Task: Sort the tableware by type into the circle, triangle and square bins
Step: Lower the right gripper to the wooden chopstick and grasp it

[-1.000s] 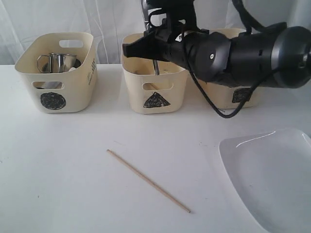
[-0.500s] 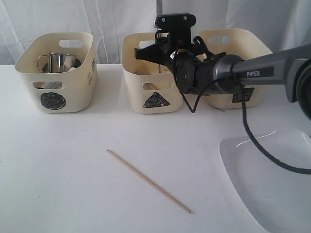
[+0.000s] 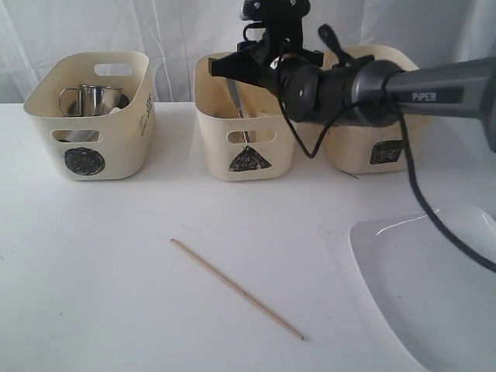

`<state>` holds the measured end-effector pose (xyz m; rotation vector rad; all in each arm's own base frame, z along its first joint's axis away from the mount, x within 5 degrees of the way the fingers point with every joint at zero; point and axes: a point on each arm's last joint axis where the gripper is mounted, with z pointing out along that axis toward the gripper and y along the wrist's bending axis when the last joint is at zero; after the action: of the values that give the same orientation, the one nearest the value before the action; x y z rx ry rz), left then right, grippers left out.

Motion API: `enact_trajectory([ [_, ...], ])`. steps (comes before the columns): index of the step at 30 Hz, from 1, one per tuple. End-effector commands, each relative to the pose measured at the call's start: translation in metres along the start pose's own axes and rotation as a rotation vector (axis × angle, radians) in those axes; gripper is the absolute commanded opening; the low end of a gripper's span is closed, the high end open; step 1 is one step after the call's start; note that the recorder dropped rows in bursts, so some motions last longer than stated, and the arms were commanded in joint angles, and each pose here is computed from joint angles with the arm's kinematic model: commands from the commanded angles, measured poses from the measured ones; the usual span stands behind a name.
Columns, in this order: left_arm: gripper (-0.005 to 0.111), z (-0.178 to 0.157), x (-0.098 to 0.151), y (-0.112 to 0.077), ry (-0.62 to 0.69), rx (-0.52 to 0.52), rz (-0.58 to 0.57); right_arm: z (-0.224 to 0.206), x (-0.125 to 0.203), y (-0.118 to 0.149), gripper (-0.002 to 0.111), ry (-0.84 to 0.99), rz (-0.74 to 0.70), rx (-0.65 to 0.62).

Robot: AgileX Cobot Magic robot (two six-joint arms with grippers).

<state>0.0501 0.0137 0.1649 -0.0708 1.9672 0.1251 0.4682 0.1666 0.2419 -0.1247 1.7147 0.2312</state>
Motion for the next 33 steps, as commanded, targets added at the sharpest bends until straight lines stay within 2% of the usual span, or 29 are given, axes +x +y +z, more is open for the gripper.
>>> enact_trajectory([
  [1, 0.0, 0.0, 0.002, 0.0, 0.003, -0.003, -0.002, -0.029, -0.025, 0.009, 0.031, 0.249, -0.056, -0.126],
  [6, 0.0, 0.0, 0.002, 0.0, 0.003, -0.003, -0.002, -0.072, -0.022, 0.022, 0.031, 0.679, -0.067, -0.306],
  [9, 0.0, 0.0, 0.002, 0.0, 0.003, -0.003, -0.002, -0.096, -0.005, 0.034, 0.031, 0.953, -0.069, -0.416],
  [13, 0.0, 0.0, 0.002, 0.0, 0.003, -0.003, -0.002, -0.116, 0.02, 0.058, 0.031, 1.133, -0.104, -0.506],
  [18, 0.0, 0.0, 0.002, 0.0, 0.003, -0.003, -0.002, -0.131, 0.04, 0.097, 0.031, 1.133, -0.31, -0.642],
  [22, 0.0, 0.0, 0.002, 0.0, 0.003, -0.003, -0.002, -0.125, 0.055, 0.113, 0.031, 1.062, -0.504, -0.611],
  [26, 0.0, 0.0, 0.002, 0.0, 0.003, -0.003, -0.002, -0.117, 0.074, 0.11, 0.031, 1.116, -0.523, -0.526],
  [33, 0.0, 0.0, 0.002, 0.0, 0.003, -0.003, -0.002, -0.11, 0.098, 0.112, 0.031, 1.159, -0.543, -0.532],
])
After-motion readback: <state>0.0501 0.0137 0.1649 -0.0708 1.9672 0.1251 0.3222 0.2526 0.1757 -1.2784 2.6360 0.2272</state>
